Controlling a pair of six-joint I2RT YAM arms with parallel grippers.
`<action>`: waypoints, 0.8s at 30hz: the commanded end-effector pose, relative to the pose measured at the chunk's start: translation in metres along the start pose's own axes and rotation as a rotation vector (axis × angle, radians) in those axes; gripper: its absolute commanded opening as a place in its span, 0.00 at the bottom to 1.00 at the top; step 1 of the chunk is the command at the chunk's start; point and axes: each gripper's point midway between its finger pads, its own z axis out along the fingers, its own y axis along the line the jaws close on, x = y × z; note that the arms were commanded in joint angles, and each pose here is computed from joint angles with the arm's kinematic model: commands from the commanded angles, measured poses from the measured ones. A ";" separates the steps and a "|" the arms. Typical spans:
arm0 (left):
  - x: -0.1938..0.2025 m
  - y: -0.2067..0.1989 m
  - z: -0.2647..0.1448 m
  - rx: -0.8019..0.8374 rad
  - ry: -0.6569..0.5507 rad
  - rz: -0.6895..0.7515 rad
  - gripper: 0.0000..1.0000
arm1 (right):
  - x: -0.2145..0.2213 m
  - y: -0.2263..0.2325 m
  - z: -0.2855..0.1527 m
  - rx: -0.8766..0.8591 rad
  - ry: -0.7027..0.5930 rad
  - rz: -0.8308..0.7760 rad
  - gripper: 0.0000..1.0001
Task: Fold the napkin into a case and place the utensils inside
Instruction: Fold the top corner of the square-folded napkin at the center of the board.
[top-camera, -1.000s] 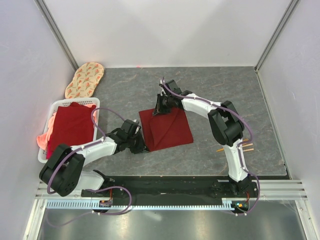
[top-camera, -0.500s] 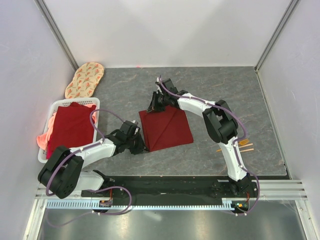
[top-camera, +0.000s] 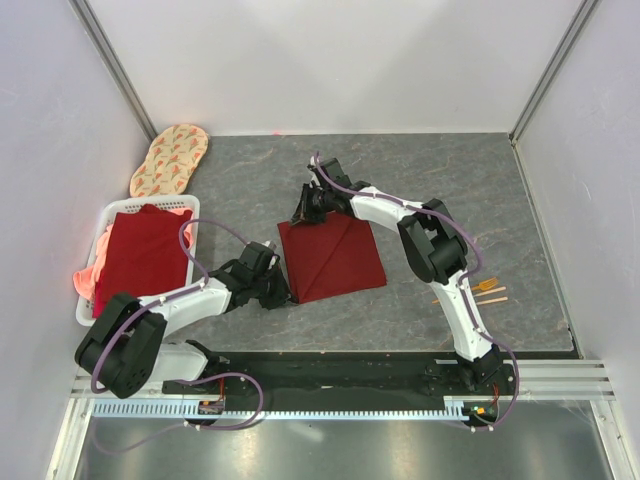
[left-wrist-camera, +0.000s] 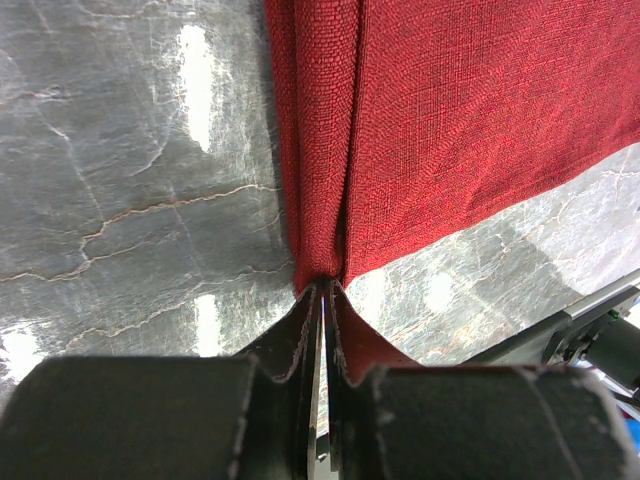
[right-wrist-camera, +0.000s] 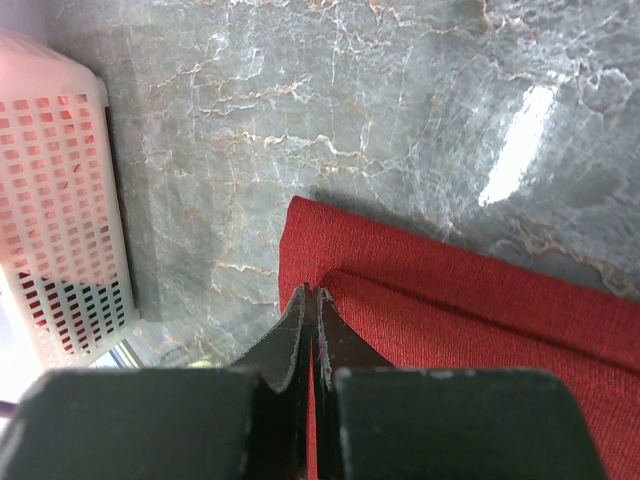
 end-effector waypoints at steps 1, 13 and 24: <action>0.012 0.024 0.000 -0.089 0.026 -0.031 0.10 | -0.020 0.023 0.001 -0.060 -0.053 -0.019 0.00; 0.005 0.006 -0.017 -0.055 0.002 -0.080 0.25 | -0.019 0.024 0.007 -0.074 -0.037 -0.023 0.05; -0.033 -0.035 -0.083 0.003 -0.155 -0.076 0.45 | -0.037 0.047 -0.018 -0.096 -0.062 -0.091 0.45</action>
